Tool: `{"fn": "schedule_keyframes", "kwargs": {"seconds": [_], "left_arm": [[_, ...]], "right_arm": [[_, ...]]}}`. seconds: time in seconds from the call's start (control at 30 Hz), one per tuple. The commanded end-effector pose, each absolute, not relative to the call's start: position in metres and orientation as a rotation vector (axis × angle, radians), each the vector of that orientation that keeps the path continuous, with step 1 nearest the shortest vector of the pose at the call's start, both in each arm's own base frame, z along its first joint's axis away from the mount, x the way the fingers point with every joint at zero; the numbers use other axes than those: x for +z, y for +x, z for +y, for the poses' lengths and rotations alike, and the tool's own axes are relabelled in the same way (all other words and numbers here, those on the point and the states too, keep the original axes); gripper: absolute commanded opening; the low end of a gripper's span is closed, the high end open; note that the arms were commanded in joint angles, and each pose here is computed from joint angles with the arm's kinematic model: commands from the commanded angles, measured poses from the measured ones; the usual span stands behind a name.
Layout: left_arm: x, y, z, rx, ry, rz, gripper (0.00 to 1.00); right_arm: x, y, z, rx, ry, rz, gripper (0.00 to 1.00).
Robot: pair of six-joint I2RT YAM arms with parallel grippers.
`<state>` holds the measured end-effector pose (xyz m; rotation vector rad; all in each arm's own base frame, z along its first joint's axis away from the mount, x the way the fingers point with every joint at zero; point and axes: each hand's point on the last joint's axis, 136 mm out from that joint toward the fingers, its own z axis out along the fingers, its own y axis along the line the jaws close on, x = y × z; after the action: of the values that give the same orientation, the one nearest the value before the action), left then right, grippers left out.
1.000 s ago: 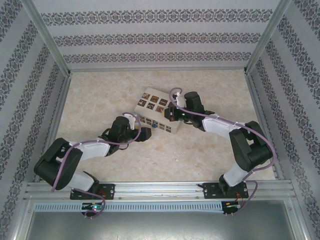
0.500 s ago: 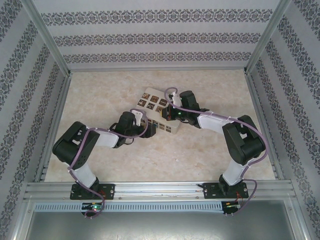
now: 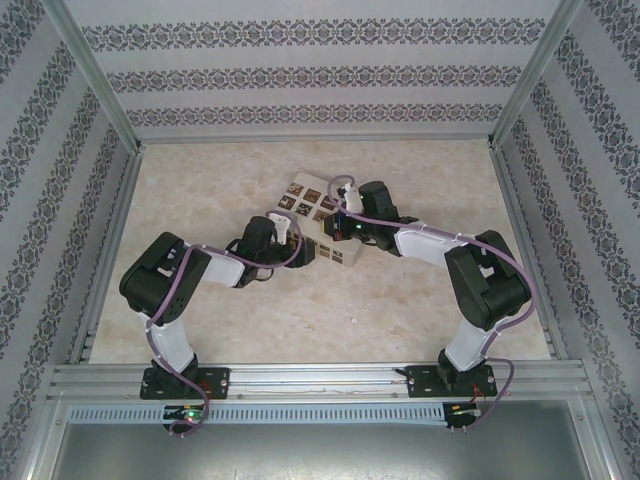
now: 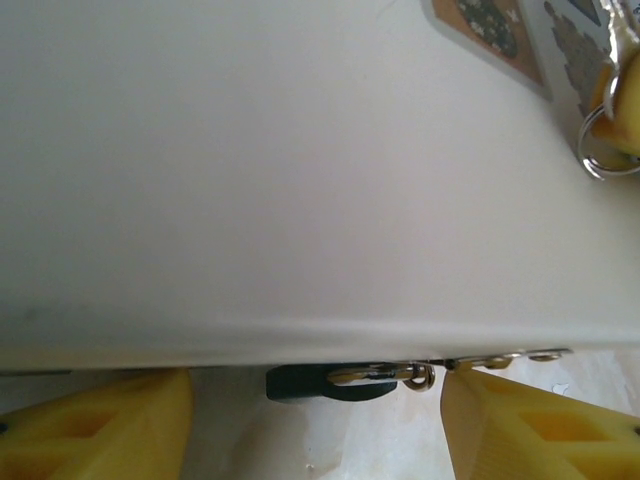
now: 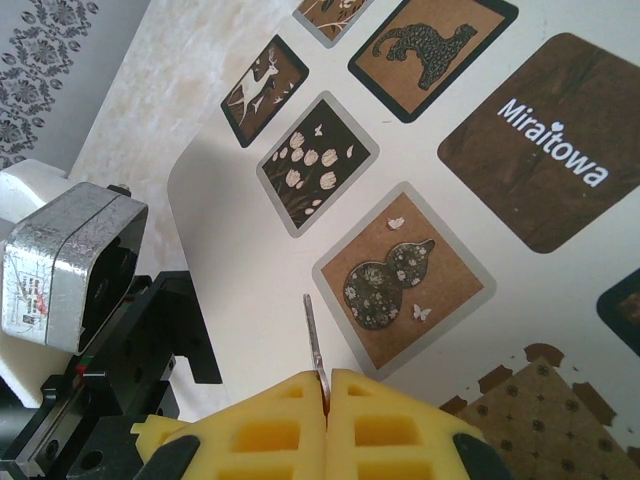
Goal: Unlock the padlock with the key
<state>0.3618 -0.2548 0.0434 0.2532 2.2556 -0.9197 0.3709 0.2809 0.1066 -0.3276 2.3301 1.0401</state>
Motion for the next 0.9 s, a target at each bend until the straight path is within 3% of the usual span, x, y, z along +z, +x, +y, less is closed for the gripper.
{"fn": "schedule_keyframes", "kwargs": {"seconds": [0.0, 0.87], "left_arm": [[0.041, 0.355, -0.272, -0.998, 0.297, 2.263, 0.64], [0.030, 0.351, -0.304, -1.032, 0.361, 2.311, 0.47]], "right_arm": [[0.082, 0.358, 0.275, 0.986, -0.329, 2.421, 0.00], [0.084, 0.359, 0.274, 0.975, -0.340, 2.410, 0.00]]}}
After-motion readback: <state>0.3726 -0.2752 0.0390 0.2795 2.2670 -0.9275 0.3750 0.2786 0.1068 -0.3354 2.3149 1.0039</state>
